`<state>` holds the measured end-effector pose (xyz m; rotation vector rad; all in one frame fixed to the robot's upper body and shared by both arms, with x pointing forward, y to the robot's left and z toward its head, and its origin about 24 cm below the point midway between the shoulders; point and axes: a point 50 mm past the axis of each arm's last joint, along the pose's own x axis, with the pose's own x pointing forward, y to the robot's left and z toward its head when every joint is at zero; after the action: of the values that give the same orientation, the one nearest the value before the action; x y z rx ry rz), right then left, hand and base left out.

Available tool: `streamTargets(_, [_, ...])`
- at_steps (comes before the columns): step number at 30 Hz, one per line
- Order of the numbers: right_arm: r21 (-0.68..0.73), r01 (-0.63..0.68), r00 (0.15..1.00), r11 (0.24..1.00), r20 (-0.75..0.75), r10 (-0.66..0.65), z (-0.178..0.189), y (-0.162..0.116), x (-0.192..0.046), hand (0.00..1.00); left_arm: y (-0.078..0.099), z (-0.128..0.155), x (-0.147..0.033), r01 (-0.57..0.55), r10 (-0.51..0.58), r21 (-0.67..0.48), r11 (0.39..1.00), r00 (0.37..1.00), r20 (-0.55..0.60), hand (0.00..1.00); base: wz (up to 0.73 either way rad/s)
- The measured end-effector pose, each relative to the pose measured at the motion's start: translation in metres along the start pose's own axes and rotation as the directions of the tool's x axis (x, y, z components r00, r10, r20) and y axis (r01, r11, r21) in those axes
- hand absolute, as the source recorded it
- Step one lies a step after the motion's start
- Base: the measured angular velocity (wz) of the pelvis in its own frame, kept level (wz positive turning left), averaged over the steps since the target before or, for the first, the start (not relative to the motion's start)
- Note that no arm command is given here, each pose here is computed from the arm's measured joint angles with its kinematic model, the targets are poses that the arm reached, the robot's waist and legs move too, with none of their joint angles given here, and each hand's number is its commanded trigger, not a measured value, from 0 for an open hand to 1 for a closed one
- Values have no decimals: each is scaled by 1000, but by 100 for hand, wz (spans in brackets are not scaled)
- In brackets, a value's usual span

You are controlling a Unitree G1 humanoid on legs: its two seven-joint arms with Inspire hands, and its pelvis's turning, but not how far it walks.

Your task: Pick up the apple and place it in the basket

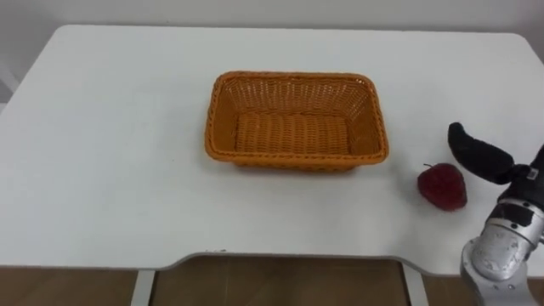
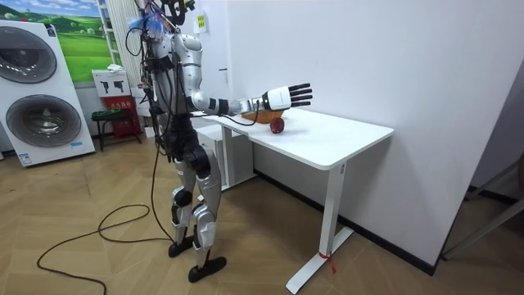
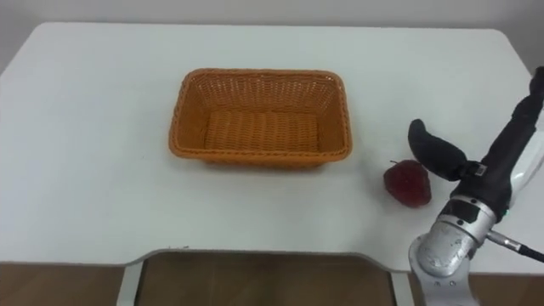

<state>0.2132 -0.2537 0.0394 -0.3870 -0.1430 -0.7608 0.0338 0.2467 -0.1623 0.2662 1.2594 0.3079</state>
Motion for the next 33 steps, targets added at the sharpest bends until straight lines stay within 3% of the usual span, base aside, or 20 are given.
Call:
streamTargets(10, [-27,-167,985,986,-47,165,-12,7,-21,0,-2,11,2,16,-15,-39,999,999,30,0,-3])
streamTargets(18, [-36,-174,983,984,-61,172,-15,6,-25,0,-4,15,3,52,-51,-40,998,998,41,0,0])
streamTargets(25, [-117,-270,948,956,-203,244,-50,4,-47,0,-5,17,3,53,-51,-42,998,997,50,0,0])
streamTargets(33, [-134,-307,931,942,-245,269,-63,2,-55,0,-4,18,3,52,-50,-42,998,997,58,0,1])
